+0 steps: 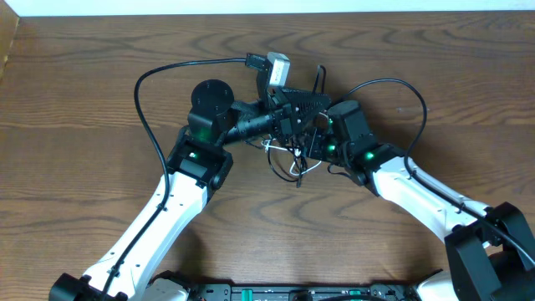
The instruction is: Untangle cables
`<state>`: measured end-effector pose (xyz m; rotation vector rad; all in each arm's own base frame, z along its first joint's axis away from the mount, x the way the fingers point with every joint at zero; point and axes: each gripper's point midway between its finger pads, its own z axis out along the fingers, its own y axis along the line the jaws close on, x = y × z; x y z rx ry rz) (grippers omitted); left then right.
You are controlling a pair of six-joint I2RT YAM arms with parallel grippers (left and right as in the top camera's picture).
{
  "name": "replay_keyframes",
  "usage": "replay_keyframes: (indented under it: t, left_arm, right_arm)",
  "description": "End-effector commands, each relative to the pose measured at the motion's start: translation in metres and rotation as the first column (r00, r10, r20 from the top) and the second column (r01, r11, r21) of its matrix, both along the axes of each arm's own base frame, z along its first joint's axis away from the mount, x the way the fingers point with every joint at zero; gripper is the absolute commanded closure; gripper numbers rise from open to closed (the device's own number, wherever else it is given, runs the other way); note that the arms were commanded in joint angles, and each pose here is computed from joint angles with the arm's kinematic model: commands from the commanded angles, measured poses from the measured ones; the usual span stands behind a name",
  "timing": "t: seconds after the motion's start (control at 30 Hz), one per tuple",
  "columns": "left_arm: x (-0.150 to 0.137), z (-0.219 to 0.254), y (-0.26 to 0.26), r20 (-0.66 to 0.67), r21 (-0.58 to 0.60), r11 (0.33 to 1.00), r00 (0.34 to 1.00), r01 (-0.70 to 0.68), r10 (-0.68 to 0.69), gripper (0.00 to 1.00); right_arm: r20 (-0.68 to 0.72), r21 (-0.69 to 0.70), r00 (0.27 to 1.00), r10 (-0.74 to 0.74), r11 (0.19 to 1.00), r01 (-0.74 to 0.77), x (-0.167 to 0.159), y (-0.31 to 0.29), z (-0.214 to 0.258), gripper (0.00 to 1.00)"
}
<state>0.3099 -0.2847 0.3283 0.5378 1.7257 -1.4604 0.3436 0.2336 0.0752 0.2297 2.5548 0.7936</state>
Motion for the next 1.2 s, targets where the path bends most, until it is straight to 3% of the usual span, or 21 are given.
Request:
replay_keyframes:
  t: [0.0, 0.17, 0.27, 0.37, 0.47, 0.6, 0.87, 0.97, 1.0, 1.1, 1.17]
  left_arm:
    - [-0.006, 0.017, 0.002, 0.043, -0.023, 1.000, 0.999, 0.004, -0.003, 0.92]
    - [0.009, 0.014, 0.014, 0.054, -0.006, 0.998, 0.996, -0.065, 0.065, 0.93]
    - [0.036, -0.025, 0.041, 0.022, 0.136, 0.968, 0.978, -0.210, 0.209, 0.93]
    - [0.047, -0.071, 0.065, -0.024, 0.311, 0.903, 0.947, -0.298, 0.321, 0.93]
    - [0.043, -0.099, 0.077, -0.013, 0.432, 0.851, 0.942, -0.297, 0.335, 0.93]
    - [0.041, -0.121, 0.091, 0.003, 0.533, 0.786, 0.930, -0.313, 0.368, 0.93]
    - [0.056, -0.171, 0.145, 0.061, 0.718, 0.546, 0.821, -0.431, 0.568, 0.93]
    - [0.065, -0.180, 0.174, 0.066, 0.744, 0.482, 0.769, -0.463, 0.636, 0.93]
    - [0.070, -0.182, 0.198, 0.053, 0.747, 0.452, 0.721, -0.488, 0.690, 0.93]
    - [0.076, -0.183, 0.237, 0.018, 0.740, 0.411, 0.626, -0.533, 0.780, 0.92]
    - [0.077, -0.181, 0.256, -0.028, 0.717, 0.432, 0.597, -0.546, 0.802, 0.93]
  right_arm:
    - [0.000, -0.037, 0.999, -0.034, 0.999, 0.034, -0.001, 0.002, -0.003, 0.99]
    - [-0.071, -0.160, 0.993, -0.096, 0.984, 0.084, -0.013, -0.026, -0.021, 0.99]
    - [-0.072, -0.238, 0.985, -0.159, 0.961, 0.138, -0.016, -0.064, -0.012, 0.99]
    - [0.027, -0.226, 0.989, -0.144, 0.963, 0.147, -0.009, -0.083, 0.026, 0.99]
    - [0.149, -0.166, 0.973, -0.178, 0.965, 0.202, -0.006, -0.101, 0.075, 0.99]
    - [0.282, -0.079, 0.927, -0.248, 0.957, 0.280, -0.009, -0.126, 0.129, 0.99]
    - [0.462, 0.001, 0.863, -0.202, 0.974, 0.227, -0.033, -0.151, 0.201, 0.99]
    - [0.476, -0.026, 0.852, -0.219, 0.965, 0.263, -0.040, -0.170, 0.212, 0.99]
    - [0.474, -0.060, 0.845, -0.247, 0.948, 0.311, -0.043, -0.188, 0.215, 0.99]
    - [0.452, -0.112, 0.826, -0.336, 0.898, 0.426, -0.048, -0.224, 0.214, 0.99]
    - [0.435, -0.142, 0.799, -0.414, 0.845, 0.515, -0.052, -0.253, 0.212, 0.99]
